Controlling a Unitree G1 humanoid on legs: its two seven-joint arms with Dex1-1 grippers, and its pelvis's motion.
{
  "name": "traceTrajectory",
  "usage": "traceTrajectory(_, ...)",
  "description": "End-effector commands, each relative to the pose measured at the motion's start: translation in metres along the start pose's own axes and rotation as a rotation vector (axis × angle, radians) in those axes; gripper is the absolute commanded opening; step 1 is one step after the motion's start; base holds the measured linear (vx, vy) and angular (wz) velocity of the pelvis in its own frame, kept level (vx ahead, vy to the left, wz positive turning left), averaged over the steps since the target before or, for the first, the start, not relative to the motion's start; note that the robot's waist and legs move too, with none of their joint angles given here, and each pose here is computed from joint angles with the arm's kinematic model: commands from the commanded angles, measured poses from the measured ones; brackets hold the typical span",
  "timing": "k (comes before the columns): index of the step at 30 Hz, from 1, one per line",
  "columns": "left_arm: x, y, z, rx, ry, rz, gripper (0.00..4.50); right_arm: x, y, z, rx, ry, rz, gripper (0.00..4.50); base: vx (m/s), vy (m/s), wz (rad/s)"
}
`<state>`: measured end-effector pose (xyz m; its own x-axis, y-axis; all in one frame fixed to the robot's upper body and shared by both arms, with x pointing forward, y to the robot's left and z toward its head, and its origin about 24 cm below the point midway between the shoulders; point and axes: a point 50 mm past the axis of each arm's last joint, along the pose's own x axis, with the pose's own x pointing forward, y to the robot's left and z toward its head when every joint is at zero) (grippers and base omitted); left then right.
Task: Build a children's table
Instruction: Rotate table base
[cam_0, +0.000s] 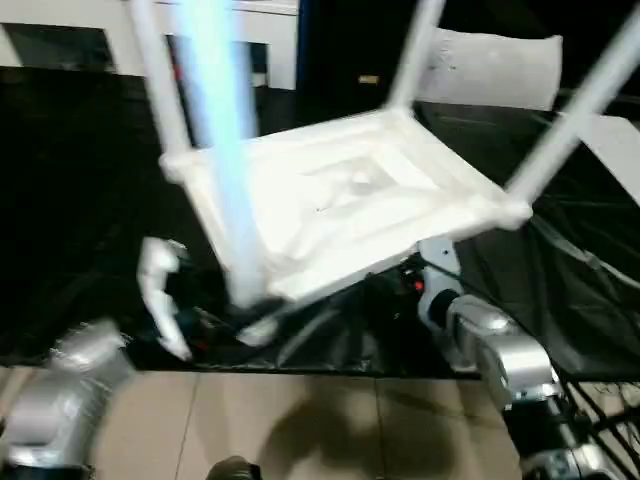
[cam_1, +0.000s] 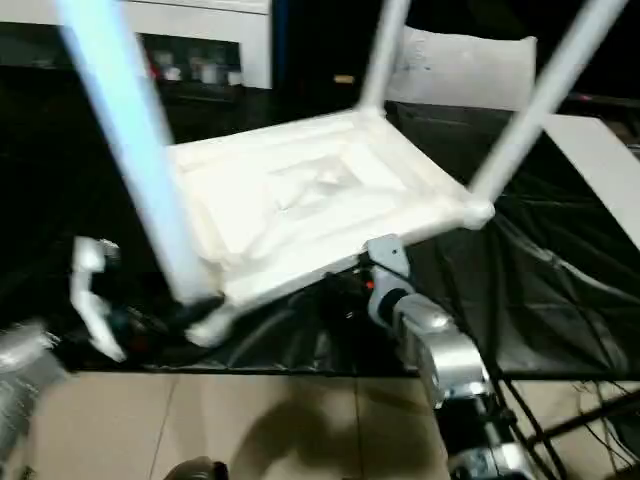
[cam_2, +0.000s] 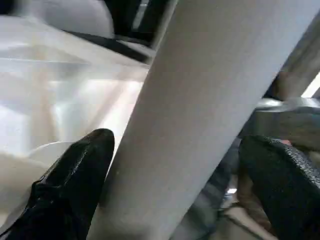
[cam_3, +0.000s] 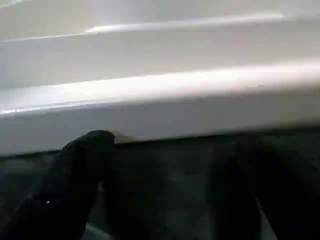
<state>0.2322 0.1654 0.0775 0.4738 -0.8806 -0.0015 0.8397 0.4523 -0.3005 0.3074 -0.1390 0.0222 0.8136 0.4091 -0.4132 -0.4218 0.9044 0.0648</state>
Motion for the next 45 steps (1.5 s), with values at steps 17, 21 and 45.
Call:
traceTrajectory(17, 0.114, -0.065, 0.004, -0.044, -0.1, -0.353, 4.48, 0.018, 0.036, 0.013, -0.028, -0.083, 0.14, 4.5, 0.0, 0.0, 0.0)
traceTrajectory(21, 0.131, -0.069, 0.009, -0.034, -0.12, -0.374, 4.48, 0.019, 0.035, 0.012, -0.024, -0.083, 0.13, 4.5, 0.0, 0.0, 0.0)
traceTrajectory(45, 0.068, -0.027, -0.006, 0.181, 0.15, -0.142, 4.07, -0.037, -0.042, 0.0, 0.042, -0.136, -0.133, 4.5, 0.0, 0.0, 0.0)
